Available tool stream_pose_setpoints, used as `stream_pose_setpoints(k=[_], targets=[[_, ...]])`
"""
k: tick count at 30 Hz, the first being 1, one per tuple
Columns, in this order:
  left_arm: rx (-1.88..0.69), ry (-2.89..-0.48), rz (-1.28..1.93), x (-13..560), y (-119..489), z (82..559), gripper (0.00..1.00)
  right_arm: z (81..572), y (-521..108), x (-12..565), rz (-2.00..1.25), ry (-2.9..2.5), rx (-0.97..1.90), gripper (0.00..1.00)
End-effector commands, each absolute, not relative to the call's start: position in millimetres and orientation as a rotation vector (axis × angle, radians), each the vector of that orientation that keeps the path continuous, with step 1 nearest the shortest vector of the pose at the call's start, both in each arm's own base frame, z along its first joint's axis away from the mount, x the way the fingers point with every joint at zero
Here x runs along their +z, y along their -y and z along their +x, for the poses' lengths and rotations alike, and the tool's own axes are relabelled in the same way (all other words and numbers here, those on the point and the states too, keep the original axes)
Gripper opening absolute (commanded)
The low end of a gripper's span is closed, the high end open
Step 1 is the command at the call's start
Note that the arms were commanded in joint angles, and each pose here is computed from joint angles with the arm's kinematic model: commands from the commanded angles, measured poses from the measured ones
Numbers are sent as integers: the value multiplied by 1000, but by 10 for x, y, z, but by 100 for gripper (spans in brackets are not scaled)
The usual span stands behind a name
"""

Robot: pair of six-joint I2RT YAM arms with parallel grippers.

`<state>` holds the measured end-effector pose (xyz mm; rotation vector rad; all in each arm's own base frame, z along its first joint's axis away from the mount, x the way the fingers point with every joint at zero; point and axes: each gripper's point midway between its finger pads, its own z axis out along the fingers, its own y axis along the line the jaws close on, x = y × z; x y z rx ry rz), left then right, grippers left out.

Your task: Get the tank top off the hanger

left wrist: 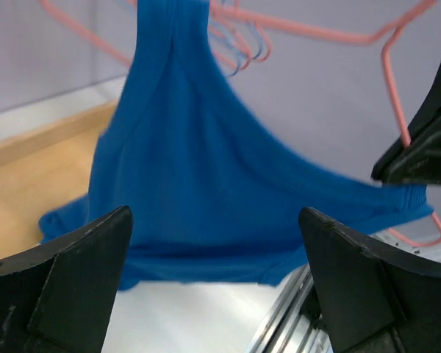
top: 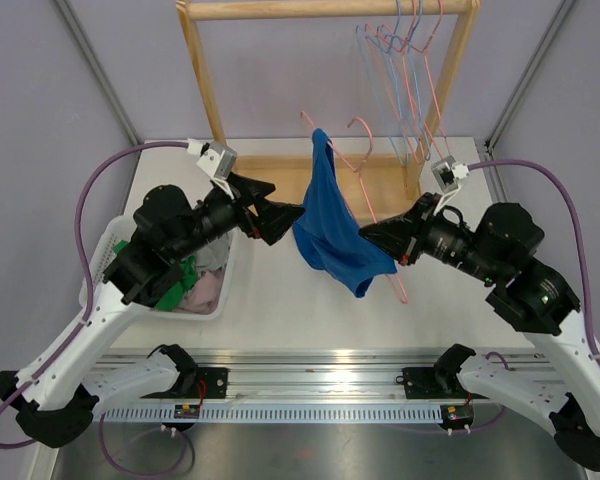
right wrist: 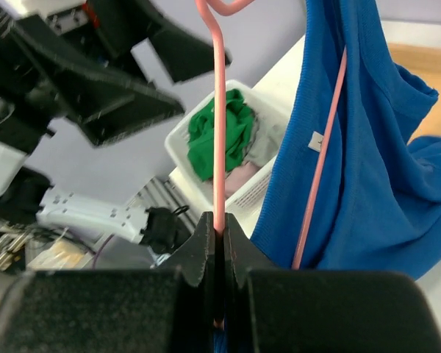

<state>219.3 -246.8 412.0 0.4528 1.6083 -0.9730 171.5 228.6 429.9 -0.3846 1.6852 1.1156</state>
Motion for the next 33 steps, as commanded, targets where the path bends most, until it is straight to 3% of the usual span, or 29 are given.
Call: stream_pose_setpoints(k=[1, 11, 17, 20, 21, 23, 27, 28, 29, 33], targets=[[-982, -1348, 437, 4708, 2607, 2250, 99, 1335, -2176, 4510, -396, -1603, 1262, 0], [-961, -1363, 470, 4476, 3007, 2462, 94, 894, -2076, 4281, -449, -1659, 1395, 0], [-981, -1360, 518, 4419, 3138, 2427, 94, 926, -2092, 4229, -442, -1680, 1388, 0], [-960, -1371, 525, 4366, 3178, 2440, 75, 932, -2101, 4249, -450, -1676, 1385, 0], [-951, -1383, 525, 4330, 3187, 2455, 49, 943, -2097, 4258, -446, -1674, 1380, 0], [-933, -1406, 518, 4280, 3179, 2483, 32, 981, -2063, 4261, -430, -1671, 1346, 0], [-915, -1425, 515, 4190, 3148, 2490, 14, 1069, -1992, 4227, -389, -1683, 1275, 0], [-900, -1428, 495, 4191, 3119, 2518, 4, 1083, -1989, 4216, -385, -1687, 1267, 0], [-885, -1432, 487, 4180, 3098, 2534, 0, 1076, -1988, 4207, -390, -1691, 1266, 0], [-753, -1504, 365, 4104, 2869, 2715, 0, 1057, -1954, 4081, -437, -1718, 1218, 0]])
